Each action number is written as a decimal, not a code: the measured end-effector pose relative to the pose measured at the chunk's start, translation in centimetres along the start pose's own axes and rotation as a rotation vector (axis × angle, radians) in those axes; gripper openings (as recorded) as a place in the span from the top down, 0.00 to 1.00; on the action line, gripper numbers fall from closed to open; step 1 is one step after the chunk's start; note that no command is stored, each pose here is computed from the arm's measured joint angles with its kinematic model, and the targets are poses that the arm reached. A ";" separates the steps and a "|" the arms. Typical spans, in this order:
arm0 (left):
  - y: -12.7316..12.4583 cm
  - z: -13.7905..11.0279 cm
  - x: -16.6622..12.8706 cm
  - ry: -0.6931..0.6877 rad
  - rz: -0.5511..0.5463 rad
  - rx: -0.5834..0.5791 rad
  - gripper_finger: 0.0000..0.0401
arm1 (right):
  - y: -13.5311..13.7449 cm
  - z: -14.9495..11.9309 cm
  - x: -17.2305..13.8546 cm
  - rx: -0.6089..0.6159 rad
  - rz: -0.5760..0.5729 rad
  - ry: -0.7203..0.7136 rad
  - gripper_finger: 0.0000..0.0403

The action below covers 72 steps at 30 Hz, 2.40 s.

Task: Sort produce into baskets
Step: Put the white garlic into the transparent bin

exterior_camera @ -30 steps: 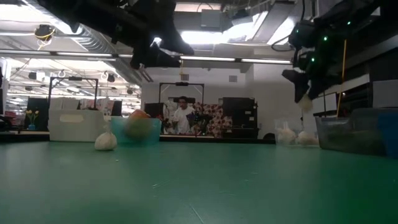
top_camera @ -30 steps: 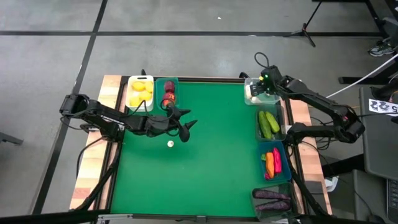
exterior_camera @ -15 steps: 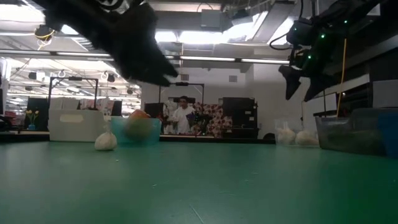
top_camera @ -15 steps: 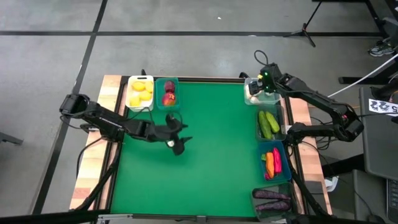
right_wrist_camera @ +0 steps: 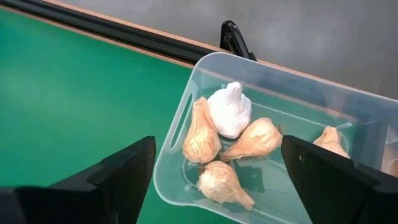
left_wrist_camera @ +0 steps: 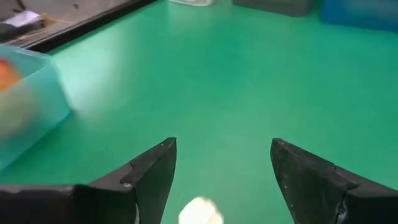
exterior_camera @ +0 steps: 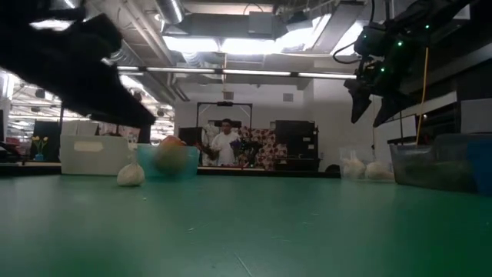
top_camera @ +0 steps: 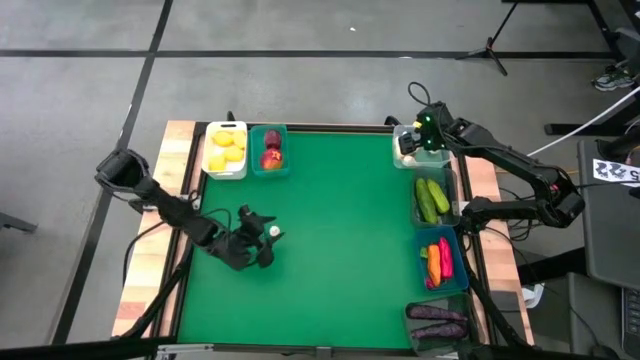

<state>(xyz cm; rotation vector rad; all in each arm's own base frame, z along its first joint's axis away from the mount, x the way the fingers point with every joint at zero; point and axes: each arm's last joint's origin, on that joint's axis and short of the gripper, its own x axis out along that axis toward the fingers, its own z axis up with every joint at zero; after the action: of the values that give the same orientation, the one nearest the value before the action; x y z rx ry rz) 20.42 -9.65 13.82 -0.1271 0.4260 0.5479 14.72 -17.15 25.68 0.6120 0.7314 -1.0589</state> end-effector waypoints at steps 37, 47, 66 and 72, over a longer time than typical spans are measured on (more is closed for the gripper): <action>0.4 -7.9 2.9 -0.038 0.122 -0.121 0.55 | 0.2 -0.1 -0.2 0.007 0.085 0.027 0.14; -1.0 -6.8 3.0 -0.037 0.073 -0.167 0.69 | 0.5 0.4 -3.2 0.004 0.325 -0.081 0.14; 0.0 9.6 1.7 -0.443 -0.501 -0.085 0.66 | 11.5 -2.3 -11.9 -0.534 1.104 -0.550 0.14; 1.4 10.1 3.1 -0.430 -0.532 -0.107 0.66 | 15.8 -4.5 -11.0 -0.599 1.091 -0.570 0.14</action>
<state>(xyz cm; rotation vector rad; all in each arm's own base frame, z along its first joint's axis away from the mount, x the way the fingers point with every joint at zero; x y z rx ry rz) 25.74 -4.64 21.65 -0.2116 -0.0641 0.0639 24.92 -1.84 33.06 0.0990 0.1076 0.0478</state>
